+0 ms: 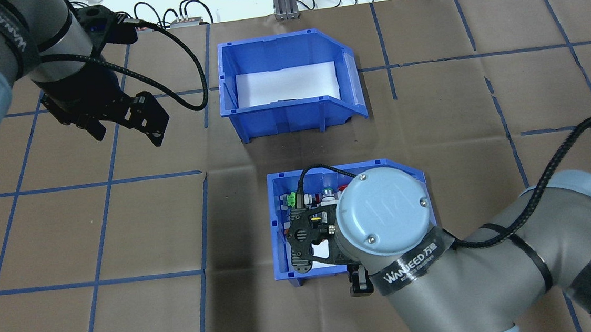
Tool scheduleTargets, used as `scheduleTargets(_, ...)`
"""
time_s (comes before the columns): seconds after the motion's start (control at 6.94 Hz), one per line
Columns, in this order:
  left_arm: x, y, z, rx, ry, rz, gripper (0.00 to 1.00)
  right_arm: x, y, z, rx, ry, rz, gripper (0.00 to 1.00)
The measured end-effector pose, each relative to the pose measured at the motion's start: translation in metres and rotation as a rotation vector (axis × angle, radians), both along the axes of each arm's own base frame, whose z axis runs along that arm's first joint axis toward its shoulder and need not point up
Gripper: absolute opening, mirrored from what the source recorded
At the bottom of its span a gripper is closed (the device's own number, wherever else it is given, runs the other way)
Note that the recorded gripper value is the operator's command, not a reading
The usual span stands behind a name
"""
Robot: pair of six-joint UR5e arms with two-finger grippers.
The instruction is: Place battery box in front
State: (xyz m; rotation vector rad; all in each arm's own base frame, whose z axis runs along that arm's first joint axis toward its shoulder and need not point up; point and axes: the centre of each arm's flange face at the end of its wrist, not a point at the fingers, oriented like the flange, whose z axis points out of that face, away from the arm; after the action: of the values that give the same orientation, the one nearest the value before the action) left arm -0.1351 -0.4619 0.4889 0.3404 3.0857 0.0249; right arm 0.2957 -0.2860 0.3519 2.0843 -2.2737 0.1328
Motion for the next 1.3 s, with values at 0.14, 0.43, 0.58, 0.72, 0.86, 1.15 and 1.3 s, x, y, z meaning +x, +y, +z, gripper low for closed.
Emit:
scheduleTargets(0.14,0.000,0.003,0.002,-0.016,0.006,0.002,0.99,-0.013,-0.017,0.016,0.007,-0.005,-0.074,1.00)
scheduleTargets(0.43,-0.002,0.004,0.004,-0.025,0.031,0.006,0.99,-0.052,-0.055,0.033,0.005,-0.039,-0.324,1.00)
scheduleTargets(0.58,-0.002,0.005,0.006,-0.031,0.034,0.006,0.99,-0.074,-0.074,0.043,0.005,-0.055,-0.472,1.00)
scheduleTargets(0.72,-0.001,0.008,0.009,-0.040,0.031,0.004,0.99,-0.098,-0.092,0.054,0.013,-0.065,-0.634,1.00)
scheduleTargets(0.86,0.000,0.009,0.011,-0.043,0.029,0.003,0.99,-0.122,-0.111,0.064,0.026,-0.071,-0.804,1.00)
scheduleTargets(1.15,0.000,0.010,0.011,-0.043,0.028,0.002,0.99,-0.151,-0.137,0.083,0.022,-0.102,-1.146,1.00)
scheduleTargets(1.3,0.000,0.010,0.010,-0.043,0.029,0.002,0.99,-0.155,-0.147,0.096,0.005,-0.129,-1.294,1.00)
